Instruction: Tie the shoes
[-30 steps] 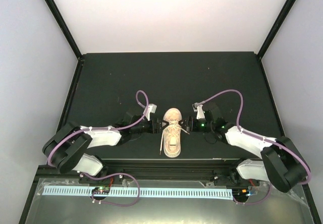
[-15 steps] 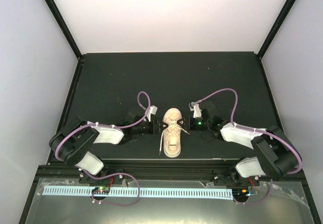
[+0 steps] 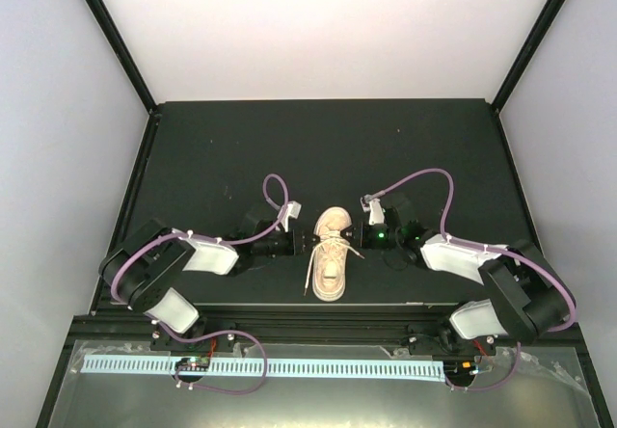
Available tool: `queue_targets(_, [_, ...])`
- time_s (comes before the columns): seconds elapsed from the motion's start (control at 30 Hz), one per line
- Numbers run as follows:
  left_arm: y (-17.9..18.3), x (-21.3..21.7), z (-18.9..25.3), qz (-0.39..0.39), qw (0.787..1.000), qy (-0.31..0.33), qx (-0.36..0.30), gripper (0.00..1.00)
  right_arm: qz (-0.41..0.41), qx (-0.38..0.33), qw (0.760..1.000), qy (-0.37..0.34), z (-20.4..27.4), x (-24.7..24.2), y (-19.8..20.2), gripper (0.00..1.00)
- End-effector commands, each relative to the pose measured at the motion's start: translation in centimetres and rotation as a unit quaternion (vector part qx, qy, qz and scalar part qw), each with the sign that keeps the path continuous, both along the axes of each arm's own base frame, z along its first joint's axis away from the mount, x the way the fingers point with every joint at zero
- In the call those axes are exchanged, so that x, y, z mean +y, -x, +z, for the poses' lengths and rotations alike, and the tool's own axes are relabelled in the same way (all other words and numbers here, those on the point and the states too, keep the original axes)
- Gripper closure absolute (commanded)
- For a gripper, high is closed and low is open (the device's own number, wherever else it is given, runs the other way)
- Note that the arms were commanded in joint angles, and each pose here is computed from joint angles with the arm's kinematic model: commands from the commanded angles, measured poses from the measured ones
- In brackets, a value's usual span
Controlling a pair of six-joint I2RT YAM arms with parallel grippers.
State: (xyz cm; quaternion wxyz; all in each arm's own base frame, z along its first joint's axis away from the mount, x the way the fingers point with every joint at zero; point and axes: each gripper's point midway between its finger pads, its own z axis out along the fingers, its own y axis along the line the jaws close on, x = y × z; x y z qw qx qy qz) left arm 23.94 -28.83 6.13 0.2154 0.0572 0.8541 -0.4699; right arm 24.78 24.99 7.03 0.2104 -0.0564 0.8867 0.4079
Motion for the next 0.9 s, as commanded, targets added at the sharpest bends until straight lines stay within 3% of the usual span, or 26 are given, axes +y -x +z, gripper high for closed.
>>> queue_targets(0.0, [-0.8,-1.1,2.2,-0.011,0.999,0.035,-0.034,0.91,-0.004,-0.019,1.0,0.0,0.8,0.0,-0.7,0.95])
queue_targets(0.1, [-1.1,-0.3,2.3,0.007,0.999,0.028,-0.045,0.98,-0.023,-0.029,0.999,0.009,1.4,-0.7,-1.0,0.98])
queue_targets(0.4, [-1.6,2.2,2.7,0.054,0.996,-0.008,-0.067,0.98,-0.109,-0.072,0.99,0.046,3.2,-4.7,-1.7,0.98])
queue_targets(0.87, [-1.1,5.0,0.1,0.089,0.995,-0.03,-0.031,0.98,-0.133,-0.039,0.987,0.077,0.0,-7.0,-0.9,0.98])
